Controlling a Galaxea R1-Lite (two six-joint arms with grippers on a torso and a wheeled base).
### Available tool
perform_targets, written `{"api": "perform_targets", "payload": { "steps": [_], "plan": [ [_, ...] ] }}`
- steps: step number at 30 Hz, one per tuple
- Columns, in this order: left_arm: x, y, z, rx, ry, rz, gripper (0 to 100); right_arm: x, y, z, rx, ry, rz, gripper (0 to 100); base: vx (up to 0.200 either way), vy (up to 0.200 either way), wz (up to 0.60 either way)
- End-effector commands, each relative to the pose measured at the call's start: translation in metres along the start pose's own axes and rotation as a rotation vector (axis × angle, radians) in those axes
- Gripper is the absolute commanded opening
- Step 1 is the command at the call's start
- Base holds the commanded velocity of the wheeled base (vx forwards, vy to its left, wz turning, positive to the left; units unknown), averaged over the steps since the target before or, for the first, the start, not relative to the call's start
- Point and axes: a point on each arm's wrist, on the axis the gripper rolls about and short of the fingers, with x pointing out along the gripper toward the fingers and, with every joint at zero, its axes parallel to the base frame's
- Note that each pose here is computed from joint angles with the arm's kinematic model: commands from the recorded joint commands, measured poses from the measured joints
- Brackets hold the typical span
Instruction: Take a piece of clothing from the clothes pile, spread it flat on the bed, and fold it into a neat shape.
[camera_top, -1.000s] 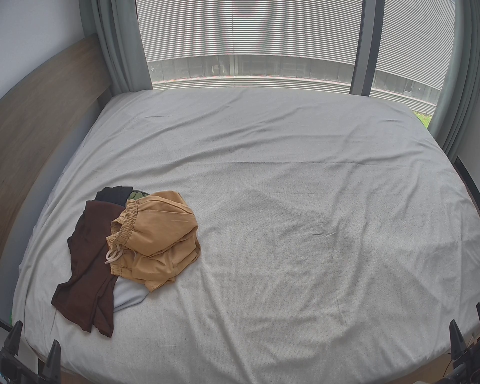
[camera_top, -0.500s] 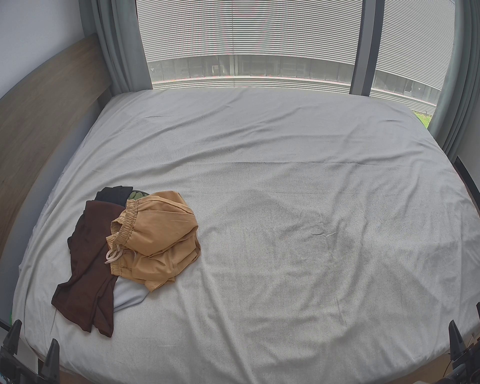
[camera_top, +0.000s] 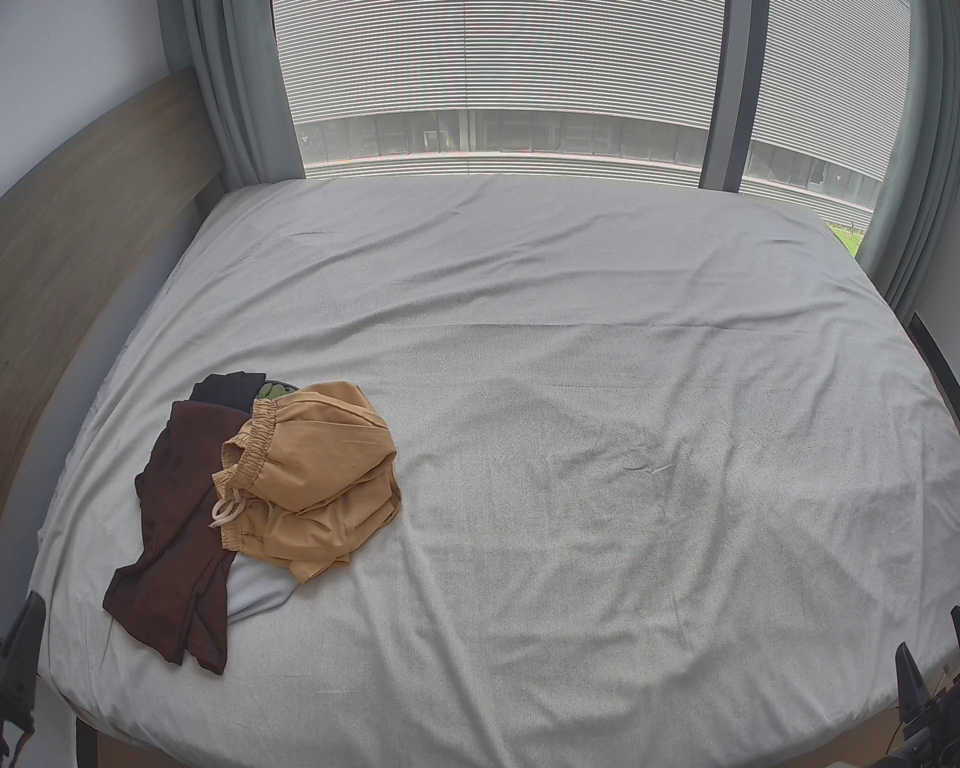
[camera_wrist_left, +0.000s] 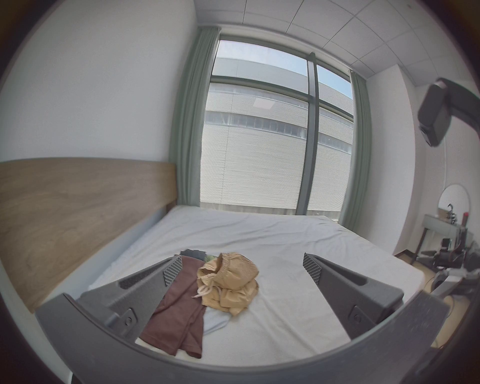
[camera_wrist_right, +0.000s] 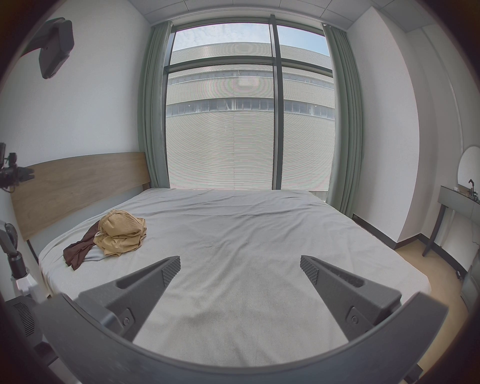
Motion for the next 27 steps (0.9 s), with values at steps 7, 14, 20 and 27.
{"api": "perform_targets", "payload": {
  "steps": [7,14,20,27],
  "plan": [
    [0.129,-0.011,0.030,-0.069,0.214,-0.110,100,0.000,0.000,-0.005,-0.003,0.003,0.016,100,0.000,0.000,0.00],
    [0.169,-0.012,0.028,-0.073,0.216,-0.134,100,0.000,0.000,-0.005,0.002,-0.003,0.015,100,0.000,0.000,0.00],
    [0.185,0.000,0.013,-0.092,0.300,-0.133,100,0.000,0.000,-0.005,0.002,-0.002,0.016,100,0.000,0.000,0.00],
    [0.203,0.013,-0.003,-0.120,0.378,-0.105,100,0.000,0.000,-0.005,0.002,-0.002,0.016,100,0.000,0.000,0.00]
  ]
}}
